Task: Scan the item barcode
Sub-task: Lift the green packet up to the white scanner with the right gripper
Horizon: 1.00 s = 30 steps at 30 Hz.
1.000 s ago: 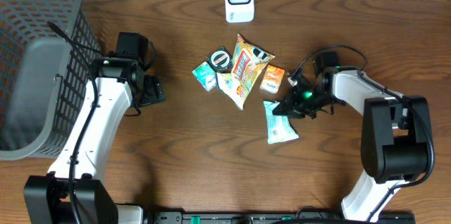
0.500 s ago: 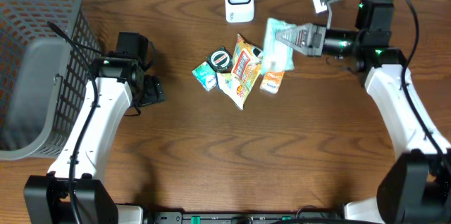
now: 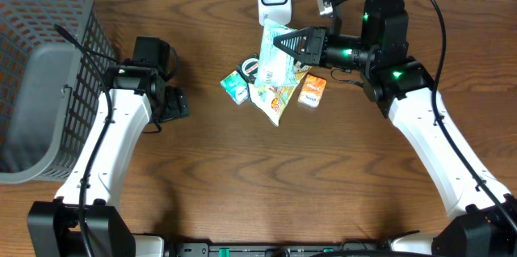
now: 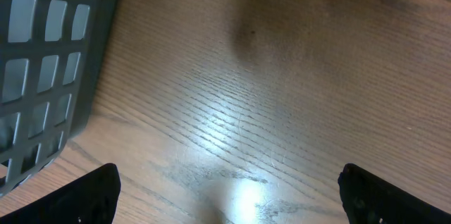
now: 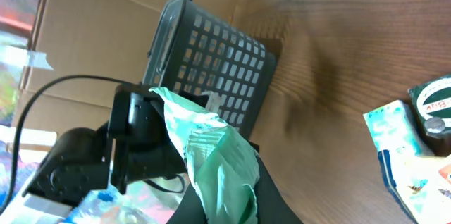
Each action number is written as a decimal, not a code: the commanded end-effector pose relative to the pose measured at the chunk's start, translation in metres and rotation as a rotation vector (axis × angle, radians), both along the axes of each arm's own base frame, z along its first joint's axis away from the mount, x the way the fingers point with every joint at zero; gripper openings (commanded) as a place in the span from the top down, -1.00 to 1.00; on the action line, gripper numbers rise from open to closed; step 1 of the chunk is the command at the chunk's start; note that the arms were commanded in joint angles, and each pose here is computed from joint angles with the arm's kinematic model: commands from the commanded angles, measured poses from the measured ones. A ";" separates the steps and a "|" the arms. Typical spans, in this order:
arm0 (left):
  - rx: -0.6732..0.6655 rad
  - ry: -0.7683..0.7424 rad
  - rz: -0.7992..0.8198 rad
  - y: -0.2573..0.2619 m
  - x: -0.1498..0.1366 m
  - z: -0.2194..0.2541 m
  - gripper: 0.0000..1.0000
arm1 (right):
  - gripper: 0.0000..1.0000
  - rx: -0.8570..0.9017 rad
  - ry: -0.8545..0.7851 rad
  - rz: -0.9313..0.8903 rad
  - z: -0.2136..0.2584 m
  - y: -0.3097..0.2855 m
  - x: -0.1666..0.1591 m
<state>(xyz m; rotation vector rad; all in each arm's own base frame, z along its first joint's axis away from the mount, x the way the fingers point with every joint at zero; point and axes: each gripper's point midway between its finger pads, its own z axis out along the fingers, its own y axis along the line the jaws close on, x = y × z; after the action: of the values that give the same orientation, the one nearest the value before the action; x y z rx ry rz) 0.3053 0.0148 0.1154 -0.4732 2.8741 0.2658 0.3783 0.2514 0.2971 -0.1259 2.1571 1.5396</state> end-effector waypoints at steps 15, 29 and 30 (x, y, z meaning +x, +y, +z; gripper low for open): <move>0.018 0.004 0.019 0.005 -0.002 -0.001 -0.96 | 0.98 -0.005 0.040 -0.015 -0.001 -0.001 -0.003; 0.018 0.004 0.019 0.005 -0.002 -0.001 -0.96 | 0.98 -0.058 0.030 -0.011 -0.013 -0.004 -0.005; 0.018 0.004 0.019 0.005 -0.002 -0.001 -0.96 | 0.98 -0.059 0.033 -0.011 -0.013 -0.004 -0.005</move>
<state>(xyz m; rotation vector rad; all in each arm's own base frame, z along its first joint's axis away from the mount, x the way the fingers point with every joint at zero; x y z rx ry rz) 0.3052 0.0147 0.1154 -0.4727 2.8747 0.2655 0.3749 0.2466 0.2786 -0.0692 2.2446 1.4990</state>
